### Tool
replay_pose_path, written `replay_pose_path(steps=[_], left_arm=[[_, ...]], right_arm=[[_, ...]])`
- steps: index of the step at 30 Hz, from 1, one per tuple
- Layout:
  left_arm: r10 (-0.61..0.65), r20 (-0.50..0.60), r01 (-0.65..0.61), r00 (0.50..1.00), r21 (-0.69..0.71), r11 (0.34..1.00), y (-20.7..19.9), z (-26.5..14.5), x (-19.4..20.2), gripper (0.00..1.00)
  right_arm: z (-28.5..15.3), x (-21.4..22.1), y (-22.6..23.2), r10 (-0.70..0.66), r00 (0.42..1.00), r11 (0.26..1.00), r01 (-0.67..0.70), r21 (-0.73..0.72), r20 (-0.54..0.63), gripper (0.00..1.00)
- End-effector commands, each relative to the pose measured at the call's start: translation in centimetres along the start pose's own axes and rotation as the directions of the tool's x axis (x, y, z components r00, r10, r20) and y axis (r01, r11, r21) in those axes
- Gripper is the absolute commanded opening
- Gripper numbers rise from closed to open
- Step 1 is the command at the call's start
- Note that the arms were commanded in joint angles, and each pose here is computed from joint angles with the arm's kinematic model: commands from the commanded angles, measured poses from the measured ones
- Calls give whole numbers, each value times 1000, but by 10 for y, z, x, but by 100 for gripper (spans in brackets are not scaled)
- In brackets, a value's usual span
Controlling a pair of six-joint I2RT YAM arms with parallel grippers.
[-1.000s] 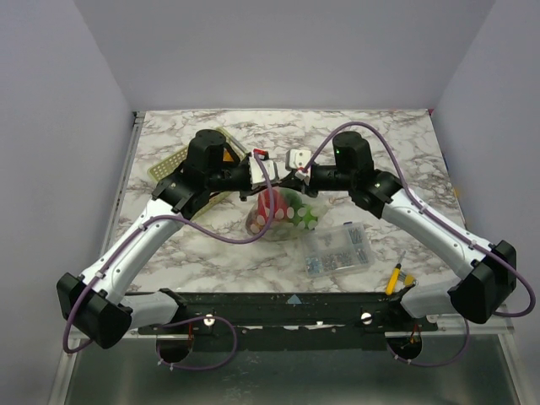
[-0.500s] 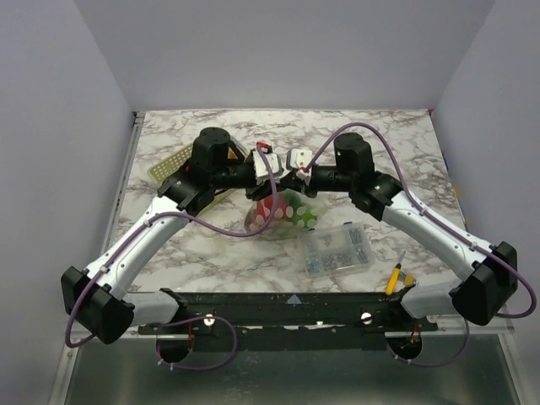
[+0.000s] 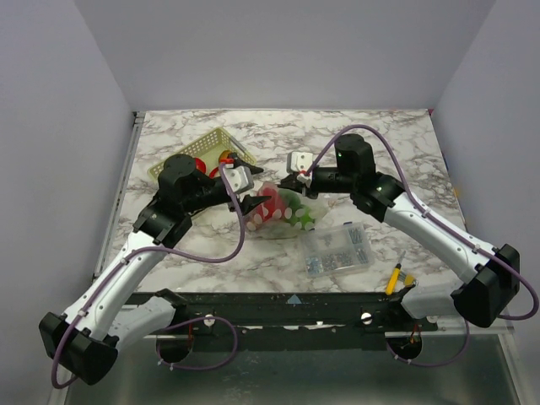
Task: Place the food in the zip-top bag and seal the zipper
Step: Zip the zipper food storage bag at the center of the board.
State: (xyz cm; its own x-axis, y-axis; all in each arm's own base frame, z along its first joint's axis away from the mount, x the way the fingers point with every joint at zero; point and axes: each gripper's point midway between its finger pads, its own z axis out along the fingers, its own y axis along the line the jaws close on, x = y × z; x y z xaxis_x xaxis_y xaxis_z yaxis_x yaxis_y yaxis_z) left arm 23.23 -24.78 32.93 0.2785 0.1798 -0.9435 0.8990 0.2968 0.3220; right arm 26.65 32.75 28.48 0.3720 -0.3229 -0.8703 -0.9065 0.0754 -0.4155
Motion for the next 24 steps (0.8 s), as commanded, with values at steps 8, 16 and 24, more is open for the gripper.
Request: replay_pose_path(steps=[8,16,24], left_arm=[[-51,-10,51,999,53,997,10,17,4,37],[-63,-37,67,997,107,992,3,20,9,11],[-79,-49,86,996,160,983,-4,21,11,0]], right_arm=[[-5,-20,-3,-38,999,999,38,0,32,0],[-3,-19,-6,-14,1000,1000,14,3,25,0],[-3,-24,-8,2,999,1000,-2,8,32,0]])
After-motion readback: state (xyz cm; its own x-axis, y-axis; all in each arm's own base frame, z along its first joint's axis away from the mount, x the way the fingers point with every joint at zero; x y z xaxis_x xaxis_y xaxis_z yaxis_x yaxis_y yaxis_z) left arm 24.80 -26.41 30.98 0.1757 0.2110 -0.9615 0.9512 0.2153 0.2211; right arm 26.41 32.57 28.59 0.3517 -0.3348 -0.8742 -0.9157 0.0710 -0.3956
